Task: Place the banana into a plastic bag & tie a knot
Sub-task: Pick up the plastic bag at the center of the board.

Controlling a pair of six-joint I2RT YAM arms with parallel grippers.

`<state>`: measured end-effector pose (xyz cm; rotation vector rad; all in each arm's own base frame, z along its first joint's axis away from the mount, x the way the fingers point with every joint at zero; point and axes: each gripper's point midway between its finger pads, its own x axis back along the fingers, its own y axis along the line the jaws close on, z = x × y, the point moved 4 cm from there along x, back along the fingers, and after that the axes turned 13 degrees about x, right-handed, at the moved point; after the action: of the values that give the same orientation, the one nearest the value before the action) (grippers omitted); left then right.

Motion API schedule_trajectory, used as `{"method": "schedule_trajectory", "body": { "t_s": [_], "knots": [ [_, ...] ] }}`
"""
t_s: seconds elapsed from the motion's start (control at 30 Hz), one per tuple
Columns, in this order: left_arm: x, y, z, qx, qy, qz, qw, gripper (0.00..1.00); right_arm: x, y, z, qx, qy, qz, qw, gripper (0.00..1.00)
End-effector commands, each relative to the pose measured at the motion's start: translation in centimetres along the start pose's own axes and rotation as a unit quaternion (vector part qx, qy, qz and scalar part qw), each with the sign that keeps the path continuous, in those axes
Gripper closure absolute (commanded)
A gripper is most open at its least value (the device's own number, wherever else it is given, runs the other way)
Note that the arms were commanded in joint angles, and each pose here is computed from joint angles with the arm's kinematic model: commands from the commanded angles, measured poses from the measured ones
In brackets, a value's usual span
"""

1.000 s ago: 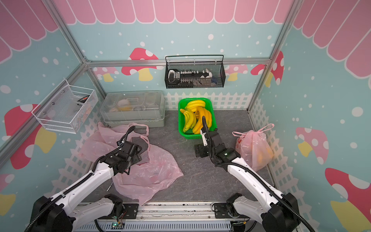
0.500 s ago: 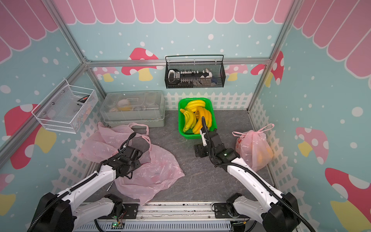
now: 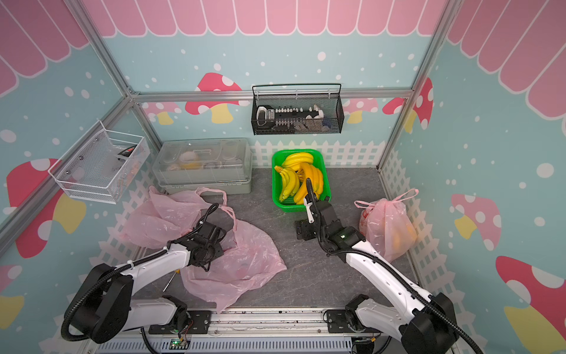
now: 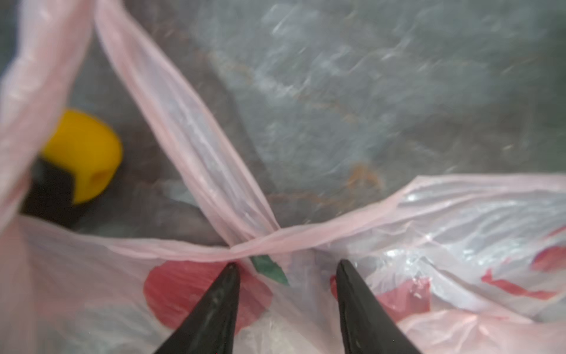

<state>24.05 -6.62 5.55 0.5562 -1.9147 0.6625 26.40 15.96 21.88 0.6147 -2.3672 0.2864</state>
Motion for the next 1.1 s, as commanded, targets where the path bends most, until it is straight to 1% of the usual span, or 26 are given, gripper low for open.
{"method": "schedule_trajectory", "body": {
  "t_s": [0.0,0.1,0.17,0.3,0.4,0.5,0.63,0.7,0.83,1.0,1.07],
  "knots": [
    [-0.9,-1.6,0.3,-0.009,0.013,0.019,1.000,0.52,0.3,0.0,0.5,-0.002,0.000,0.005,1.000,0.13],
    [-1.7,-1.9,0.4,-0.014,0.014,0.016,1.000,0.64,0.5,-0.1,0.4,-0.003,-0.002,0.010,1.000,0.13],
    [-2.2,-2.2,0.5,-0.016,0.020,0.022,0.999,0.79,0.7,-0.2,0.4,-0.003,-0.005,0.013,1.000,0.13],
    [-2.0,-4.3,1.3,-0.039,0.021,0.066,0.997,1.00,0.8,0.0,0.5,-0.004,-0.007,0.007,1.000,0.14],
    [-0.3,-6.8,1.3,-0.056,-0.002,0.117,0.991,1.00,0.6,0.7,0.4,-0.004,-0.012,-0.010,1.000,0.15],
    [3.1,-9.1,0.8,-0.072,-0.058,0.164,0.982,1.00,0.2,2.0,0.4,-0.010,-0.016,-0.029,0.999,0.15],
    [8.1,-11.5,-0.1,-0.079,-0.137,0.222,0.962,1.00,-0.7,4.3,0.2,-0.020,-0.016,-0.060,0.998,0.16],
    [9.9,-12.5,-0.2,-0.084,-0.159,0.253,0.951,1.00,-1.1,5.2,0.0,-0.029,-0.020,-0.072,0.997,0.15],
    [12.4,-13.7,0.3,-0.089,-0.174,0.302,0.933,1.00,-1.7,5.8,-0.8,-0.070,-0.042,-0.086,0.993,0.12],
    [14.8,-13.8,1.4,-0.091,-0.197,0.342,0.914,1.00,-2.0,5.4,-2.4,-0.111,-0.061,-0.071,0.989,0.10],
    [15.4,-13.6,1.6,-0.084,-0.204,0.351,0.910,1.00,-2.4,5.3,-2.8,-0.122,-0.060,-0.064,0.989,0.10]
  ]
}}
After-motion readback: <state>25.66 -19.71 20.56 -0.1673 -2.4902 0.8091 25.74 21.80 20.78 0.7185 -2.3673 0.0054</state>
